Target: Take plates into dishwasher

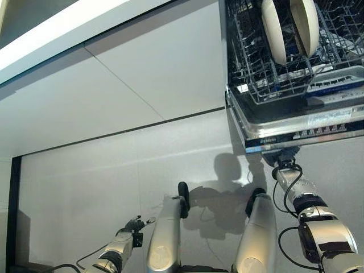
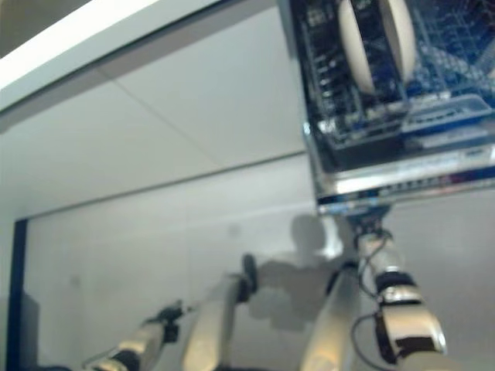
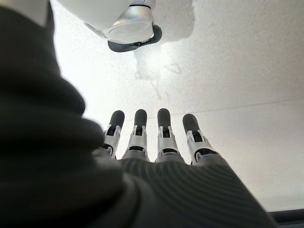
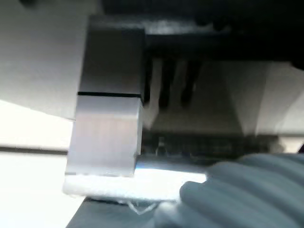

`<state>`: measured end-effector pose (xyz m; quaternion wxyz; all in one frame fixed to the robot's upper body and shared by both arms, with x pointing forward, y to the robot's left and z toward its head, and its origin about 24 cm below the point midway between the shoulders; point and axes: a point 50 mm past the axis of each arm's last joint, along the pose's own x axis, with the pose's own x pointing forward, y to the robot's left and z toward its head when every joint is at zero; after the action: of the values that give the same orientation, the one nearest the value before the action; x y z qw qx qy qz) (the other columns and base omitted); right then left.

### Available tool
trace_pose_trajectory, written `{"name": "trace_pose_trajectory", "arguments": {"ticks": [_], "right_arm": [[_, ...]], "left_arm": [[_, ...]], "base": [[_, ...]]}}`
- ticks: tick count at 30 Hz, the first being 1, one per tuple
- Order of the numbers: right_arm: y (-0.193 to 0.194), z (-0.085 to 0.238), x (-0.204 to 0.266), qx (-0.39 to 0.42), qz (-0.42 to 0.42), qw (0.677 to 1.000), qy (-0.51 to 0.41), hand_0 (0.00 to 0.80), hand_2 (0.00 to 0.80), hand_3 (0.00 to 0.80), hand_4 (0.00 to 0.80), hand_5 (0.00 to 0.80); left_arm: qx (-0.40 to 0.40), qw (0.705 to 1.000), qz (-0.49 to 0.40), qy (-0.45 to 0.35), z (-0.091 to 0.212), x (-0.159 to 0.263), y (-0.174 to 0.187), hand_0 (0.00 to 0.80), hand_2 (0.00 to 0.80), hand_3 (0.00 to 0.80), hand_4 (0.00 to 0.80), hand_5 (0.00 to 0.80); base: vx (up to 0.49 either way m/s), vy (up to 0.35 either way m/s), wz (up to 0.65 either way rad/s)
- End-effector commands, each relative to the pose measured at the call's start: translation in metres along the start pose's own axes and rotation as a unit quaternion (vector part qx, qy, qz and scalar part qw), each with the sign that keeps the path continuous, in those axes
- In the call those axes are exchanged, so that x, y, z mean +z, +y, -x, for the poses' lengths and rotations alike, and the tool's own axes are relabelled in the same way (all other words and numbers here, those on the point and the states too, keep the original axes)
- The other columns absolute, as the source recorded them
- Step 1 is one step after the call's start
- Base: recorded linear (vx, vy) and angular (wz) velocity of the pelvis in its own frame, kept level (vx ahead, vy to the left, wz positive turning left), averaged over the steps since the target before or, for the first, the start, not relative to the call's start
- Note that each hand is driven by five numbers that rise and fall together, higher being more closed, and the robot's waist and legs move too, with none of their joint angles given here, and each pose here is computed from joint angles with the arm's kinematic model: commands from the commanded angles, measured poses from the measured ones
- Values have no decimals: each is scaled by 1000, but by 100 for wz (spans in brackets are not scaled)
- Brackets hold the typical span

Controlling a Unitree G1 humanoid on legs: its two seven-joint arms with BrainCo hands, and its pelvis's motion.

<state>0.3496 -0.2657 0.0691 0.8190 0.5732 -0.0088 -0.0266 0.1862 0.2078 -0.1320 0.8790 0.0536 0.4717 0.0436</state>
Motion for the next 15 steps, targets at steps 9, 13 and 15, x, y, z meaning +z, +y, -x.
{"name": "trace_pose_trajectory", "arguments": {"ticks": [9, 13, 15], "right_arm": [[268, -12, -5, 500, 16, 866, -13, 0, 0, 0, 0, 0], [267, -15, -1, 491, 27, 871, -21, 0, 0, 0, 0, 0], [264, -17, 1, 480, 31, 877, -25, 0, 0, 0, 0, 0]], "left_arm": [[32, 998, -58, 1, 4, 1, 39, 0, 0, 0, 0, 0], [37, 998, -60, 1, 4, 2, 44, 0, 0, 0, 0, 0], [40, 997, -61, 1, 4, 3, 46, 0, 0, 0, 0, 0]], "base": [[17, -31, 9], [10, -15, 6], [23, -16, 17]]}}
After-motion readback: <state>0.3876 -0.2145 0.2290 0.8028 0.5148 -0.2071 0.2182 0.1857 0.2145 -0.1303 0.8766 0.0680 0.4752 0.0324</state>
